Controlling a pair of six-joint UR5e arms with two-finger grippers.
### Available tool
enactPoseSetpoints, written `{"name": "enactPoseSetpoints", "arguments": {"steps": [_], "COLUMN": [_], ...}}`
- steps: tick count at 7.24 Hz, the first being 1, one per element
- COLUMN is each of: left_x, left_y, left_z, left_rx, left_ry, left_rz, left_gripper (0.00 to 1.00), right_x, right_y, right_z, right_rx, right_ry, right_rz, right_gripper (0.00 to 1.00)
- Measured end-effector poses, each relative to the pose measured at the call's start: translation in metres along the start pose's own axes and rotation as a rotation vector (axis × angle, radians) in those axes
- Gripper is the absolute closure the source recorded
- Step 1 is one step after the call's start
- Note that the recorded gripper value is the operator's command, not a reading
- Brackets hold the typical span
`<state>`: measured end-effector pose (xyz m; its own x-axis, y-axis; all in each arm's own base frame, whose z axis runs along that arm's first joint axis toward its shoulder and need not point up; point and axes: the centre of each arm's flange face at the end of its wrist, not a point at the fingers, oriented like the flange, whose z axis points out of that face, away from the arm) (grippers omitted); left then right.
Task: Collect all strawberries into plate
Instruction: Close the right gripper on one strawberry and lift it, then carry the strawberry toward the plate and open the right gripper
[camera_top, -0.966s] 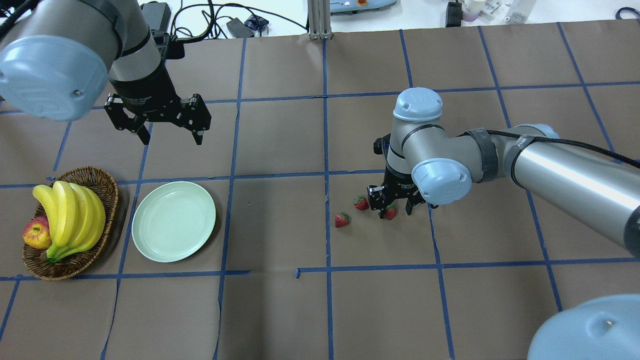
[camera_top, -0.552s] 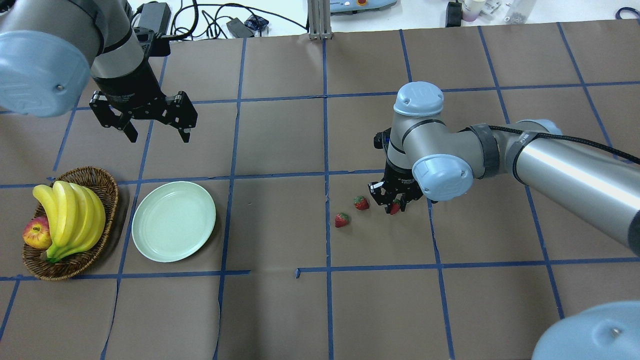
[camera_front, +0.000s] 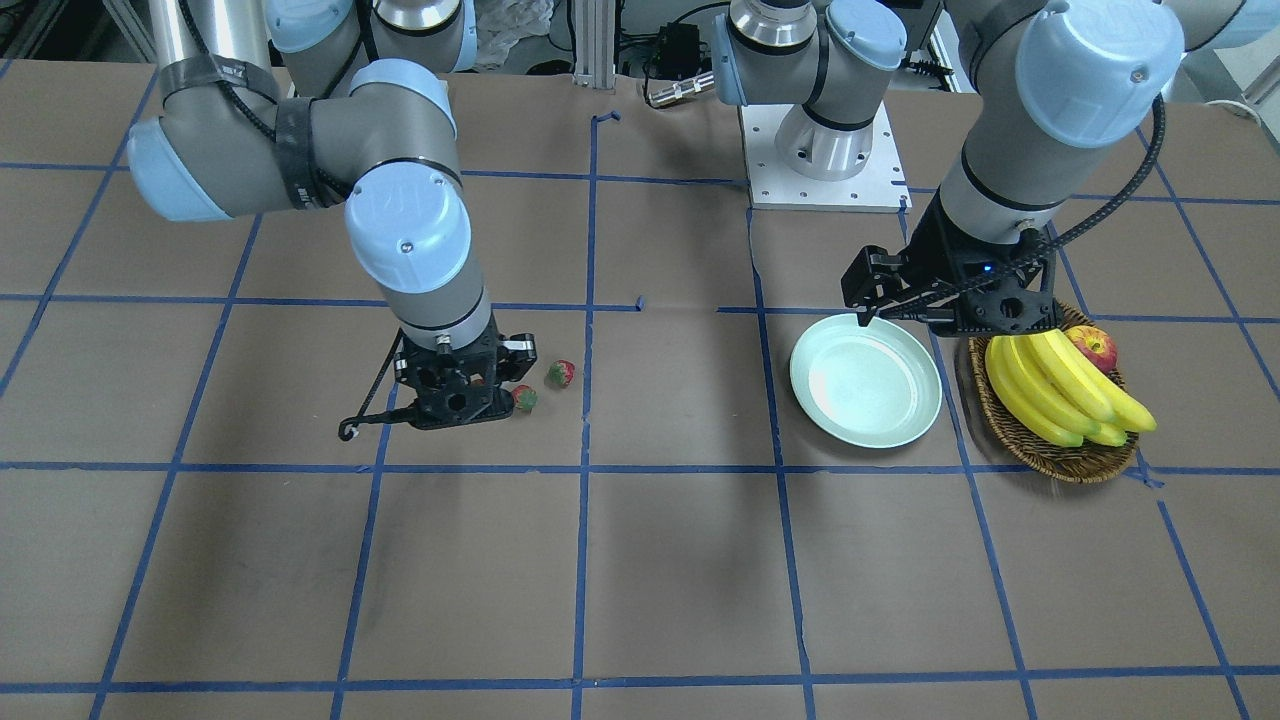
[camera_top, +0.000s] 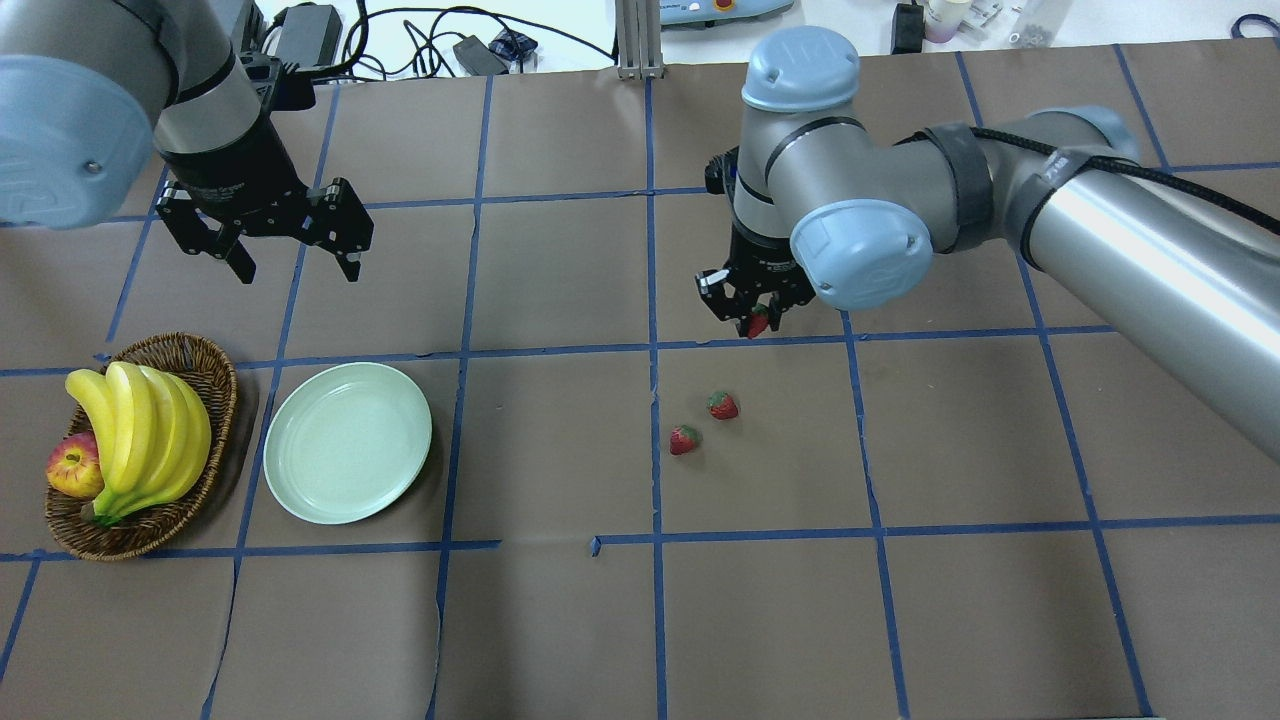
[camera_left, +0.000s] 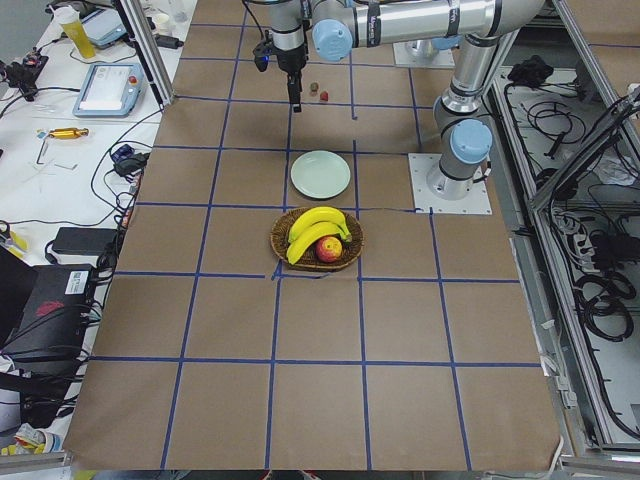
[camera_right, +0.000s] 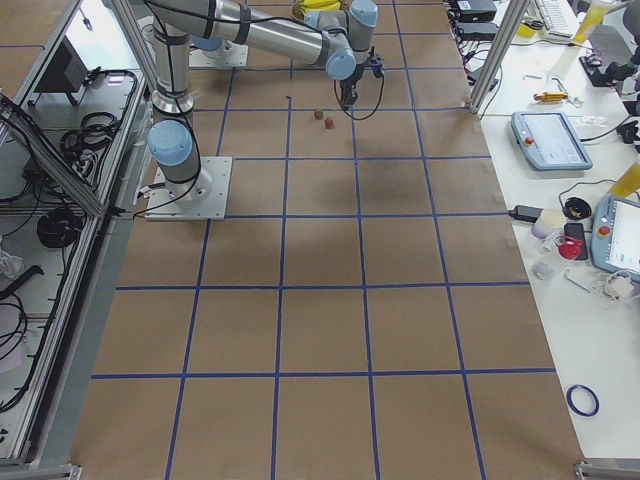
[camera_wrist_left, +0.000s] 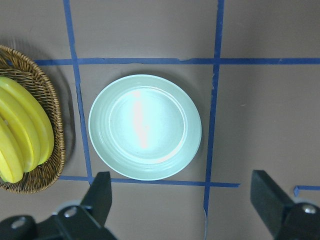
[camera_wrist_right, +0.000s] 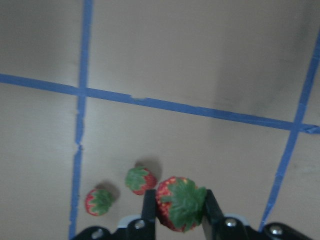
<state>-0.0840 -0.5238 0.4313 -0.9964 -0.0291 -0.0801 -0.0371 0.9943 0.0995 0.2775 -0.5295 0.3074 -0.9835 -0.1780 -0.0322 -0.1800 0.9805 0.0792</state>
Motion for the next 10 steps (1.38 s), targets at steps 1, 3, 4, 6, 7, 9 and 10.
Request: {"name": "enactPoseSetpoints", "arguments": {"steps": [1,3,4,6,7,9,10], "left_x": [-0.001,-0.002,-0.002,-0.003,-0.004,-0.004,-0.004], "left_y": [-0.001,-0.003,-0.004,-0.006,-0.007,-0.009,-0.010], "left_z": [0.001,0.002,0.002,0.005,0.006,0.011,0.013], "left_rx": [-0.002,0.000,0.005,0.004,0.001,-0.008,-0.011], "left_ry": [0.002,0.004,0.005,0.005,0.005,0.005,0.005], "left_rz": [-0.002,-0.006,-0.007,-0.007,-0.007,-0.006,-0.006], "left_gripper": [0.00,0.00,0.00,0.00,0.00,0.00,0.00], "right_x": [-0.036,-0.101,-0.120,-0.138,-0.141,-0.146,-0.151], "right_y": [0.002,0.001,-0.003,-0.008,-0.010,-0.008,-0.006], "right_z": [-0.008,0.028,0.052,0.086,0.101,0.121,0.122], "right_rx": [0.011,0.005,0.007,-0.018,-0.038,-0.071,-0.074], "right_ry": [-0.016,-0.022,-0.026,-0.077,-0.089,-0.090,-0.089], "right_rz": [-0.015,-0.056,-0.072,-0.089,-0.092,-0.104,-0.114], "right_gripper": [1.00,1.00,1.00,0.86,0.68,0.00,0.00]}}
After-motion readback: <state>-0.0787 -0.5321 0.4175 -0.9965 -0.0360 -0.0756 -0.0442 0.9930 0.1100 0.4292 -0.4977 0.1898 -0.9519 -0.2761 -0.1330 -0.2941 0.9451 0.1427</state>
